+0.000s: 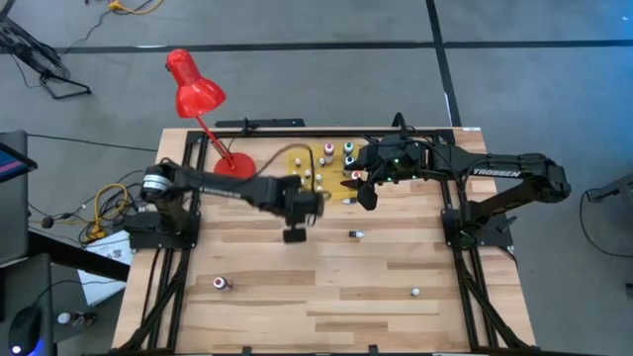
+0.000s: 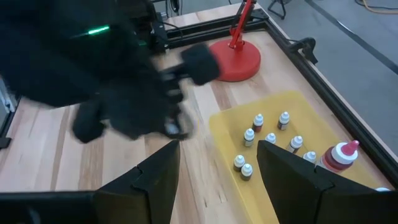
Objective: Pick & Place food coloring
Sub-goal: Put the small red food coloring bottle into the yellow bin
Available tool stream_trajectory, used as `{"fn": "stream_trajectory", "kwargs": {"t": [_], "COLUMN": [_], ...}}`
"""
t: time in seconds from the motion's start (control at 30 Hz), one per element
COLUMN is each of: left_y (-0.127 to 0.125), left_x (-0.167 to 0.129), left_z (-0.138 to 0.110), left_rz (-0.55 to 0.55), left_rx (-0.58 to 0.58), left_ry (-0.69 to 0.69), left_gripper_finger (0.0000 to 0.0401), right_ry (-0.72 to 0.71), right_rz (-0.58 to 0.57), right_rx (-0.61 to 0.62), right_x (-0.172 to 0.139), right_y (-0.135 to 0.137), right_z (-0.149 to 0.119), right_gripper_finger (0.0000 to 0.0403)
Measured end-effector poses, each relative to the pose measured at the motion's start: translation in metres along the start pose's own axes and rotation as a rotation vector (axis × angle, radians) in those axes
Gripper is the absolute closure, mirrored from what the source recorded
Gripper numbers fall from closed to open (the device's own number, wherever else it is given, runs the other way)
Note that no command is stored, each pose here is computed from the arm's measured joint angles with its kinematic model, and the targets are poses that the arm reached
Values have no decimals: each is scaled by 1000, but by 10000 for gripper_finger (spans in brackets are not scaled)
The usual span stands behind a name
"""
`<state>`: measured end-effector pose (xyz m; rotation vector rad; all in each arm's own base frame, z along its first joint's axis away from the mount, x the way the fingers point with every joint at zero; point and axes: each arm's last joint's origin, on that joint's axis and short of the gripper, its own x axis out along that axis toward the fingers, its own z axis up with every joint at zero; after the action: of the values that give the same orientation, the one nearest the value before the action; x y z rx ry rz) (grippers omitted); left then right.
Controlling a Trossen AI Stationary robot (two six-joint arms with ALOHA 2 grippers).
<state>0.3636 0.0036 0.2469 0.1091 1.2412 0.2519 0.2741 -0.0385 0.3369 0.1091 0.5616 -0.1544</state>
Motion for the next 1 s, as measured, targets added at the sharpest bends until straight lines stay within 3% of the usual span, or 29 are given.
{"fn": "stream_trajectory", "kwargs": {"t": [0.2, 0.4, 0.63, 1.0], "left_y": [44, 71, 86, 88], "left_x": [11, 28, 48, 77], "left_z": [5, 3, 3, -7], "left_rz": [-7, -13, -36, -48], "left_rx": [-43, -65, -81, -91], "left_ry": [-30, 6, 28, 22], "left_gripper_finger": [346, 345, 345, 344], "right_ry": [-1, 0, -1, -24], "right_rz": [0, 0, 0, 2], "right_rx": [0, 0, 0, 0], "right_x": [0, 0, 0, 0], "right_y": [0, 0, 0, 0], "right_z": [0, 0, 0, 2], "right_gripper_finger": [198, 198, 198, 198]}}
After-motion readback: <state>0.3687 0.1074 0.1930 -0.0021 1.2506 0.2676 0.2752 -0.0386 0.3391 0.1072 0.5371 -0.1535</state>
